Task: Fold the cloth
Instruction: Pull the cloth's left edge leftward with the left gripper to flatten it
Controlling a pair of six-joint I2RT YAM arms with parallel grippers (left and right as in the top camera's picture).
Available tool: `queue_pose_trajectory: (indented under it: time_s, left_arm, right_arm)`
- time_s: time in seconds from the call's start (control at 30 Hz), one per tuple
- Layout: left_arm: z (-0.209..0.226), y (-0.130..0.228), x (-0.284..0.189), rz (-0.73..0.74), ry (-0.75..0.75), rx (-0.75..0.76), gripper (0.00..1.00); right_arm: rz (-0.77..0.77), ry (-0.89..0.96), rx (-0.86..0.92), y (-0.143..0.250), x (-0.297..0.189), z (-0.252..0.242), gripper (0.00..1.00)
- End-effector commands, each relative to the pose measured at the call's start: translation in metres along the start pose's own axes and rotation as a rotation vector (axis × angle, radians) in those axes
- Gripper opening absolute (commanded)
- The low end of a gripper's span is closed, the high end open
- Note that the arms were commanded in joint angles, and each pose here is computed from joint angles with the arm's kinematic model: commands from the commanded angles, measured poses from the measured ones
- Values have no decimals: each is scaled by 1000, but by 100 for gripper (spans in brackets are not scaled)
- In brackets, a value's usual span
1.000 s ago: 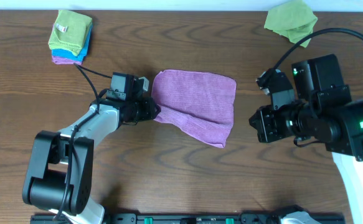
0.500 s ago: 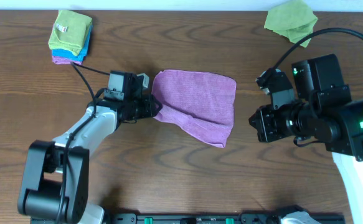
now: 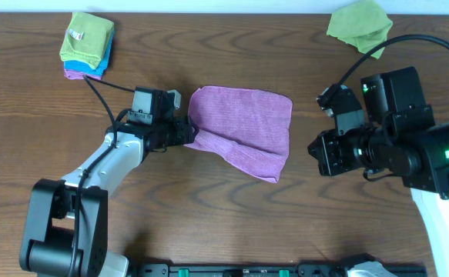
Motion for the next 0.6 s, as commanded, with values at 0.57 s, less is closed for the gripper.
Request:
queue_pose_trajectory:
  time_s: [0.57]
  left_arm:
    - [10,-17,12,-68,-49,29,57]
  right_arm:
    - [-6,1,-23,0,-1,1,2]
Point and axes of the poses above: each gripper's point midway between its finger pads, its own x axis out along the fingers, its own z axis along the line the jaws close on, y = z × x, the point moved 3 cm from there along -x, back along the fingers, and after that the axes turned 10 degrees about -x, right-handed, at the moved point
